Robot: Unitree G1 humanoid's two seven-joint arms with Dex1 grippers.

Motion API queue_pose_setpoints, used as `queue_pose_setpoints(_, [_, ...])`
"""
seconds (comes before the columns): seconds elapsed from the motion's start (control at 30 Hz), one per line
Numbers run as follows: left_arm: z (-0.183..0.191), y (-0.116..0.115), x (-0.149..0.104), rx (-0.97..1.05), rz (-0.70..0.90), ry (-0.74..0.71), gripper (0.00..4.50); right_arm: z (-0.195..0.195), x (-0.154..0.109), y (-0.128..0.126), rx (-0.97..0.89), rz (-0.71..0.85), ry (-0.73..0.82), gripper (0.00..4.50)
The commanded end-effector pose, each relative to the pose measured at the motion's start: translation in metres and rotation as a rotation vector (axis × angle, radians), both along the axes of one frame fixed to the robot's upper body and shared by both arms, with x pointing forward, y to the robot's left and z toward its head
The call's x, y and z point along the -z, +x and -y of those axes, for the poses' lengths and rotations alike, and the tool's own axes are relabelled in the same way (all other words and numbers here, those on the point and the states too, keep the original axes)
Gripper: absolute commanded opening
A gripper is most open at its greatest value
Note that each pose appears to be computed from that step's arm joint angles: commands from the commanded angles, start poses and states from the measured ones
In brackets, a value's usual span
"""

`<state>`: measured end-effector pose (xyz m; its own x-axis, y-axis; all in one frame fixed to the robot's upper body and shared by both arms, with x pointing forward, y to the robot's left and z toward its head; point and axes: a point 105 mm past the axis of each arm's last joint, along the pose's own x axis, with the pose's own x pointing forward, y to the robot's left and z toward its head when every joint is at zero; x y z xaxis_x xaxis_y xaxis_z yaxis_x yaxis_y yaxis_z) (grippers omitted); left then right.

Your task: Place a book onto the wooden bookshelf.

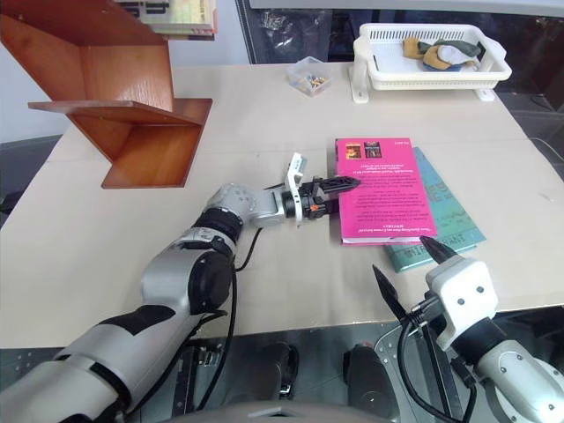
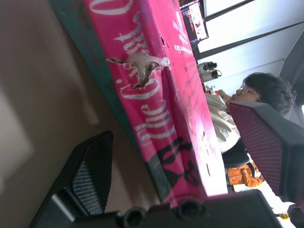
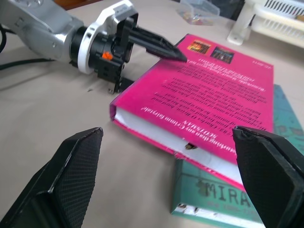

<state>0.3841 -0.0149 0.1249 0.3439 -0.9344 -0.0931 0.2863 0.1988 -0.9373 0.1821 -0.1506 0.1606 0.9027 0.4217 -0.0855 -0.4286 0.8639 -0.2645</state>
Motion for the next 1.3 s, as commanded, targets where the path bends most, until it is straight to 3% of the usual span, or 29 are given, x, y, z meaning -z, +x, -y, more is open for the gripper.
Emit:
queue_pose_setpoints(0.03, [0.006,-0.001,-0.011,0.026,0.019,-0.034,3.74,-0.006,-0.01,-0.001,-0.017,0.035,0.026,4.5])
queue_pose_setpoints(0.23, [0.005,-0.001,-0.01,0.029,0.008,-0.04,0.84,-0.007,-0.011,-0.002,-0.011,0.033,0.038,4.5])
queue_pose_setpoints(0.3, [0.003,-0.001,-0.012,0.028,0.004,-0.056,0.13,-0.007,-0.012,-0.002,-0.011,0.037,0.049,4.5])
queue_pose_setpoints(0.67, [-0.035,0.008,-0.034,-0.027,-0.004,-0.118,0.11,-0.019,-0.026,0.007,-0.042,0.079,0.212,4.5])
queue_pose_setpoints(1.03, [-0.068,0.008,-0.051,-0.092,0.047,-0.136,0.11,-0.028,-0.033,0.024,-0.193,0.073,0.198,4.5])
queue_pose_setpoints(1.13, [-0.08,0.003,-0.06,-0.135,0.221,-0.04,0.11,-0.028,-0.038,0.029,-0.243,0.087,0.183,4.5])
queue_pose_setpoints(1.3, [-0.094,-0.034,-0.088,-0.157,0.748,0.245,0.11,-0.019,-0.043,0.042,-0.306,0.1,0.159,4.5])
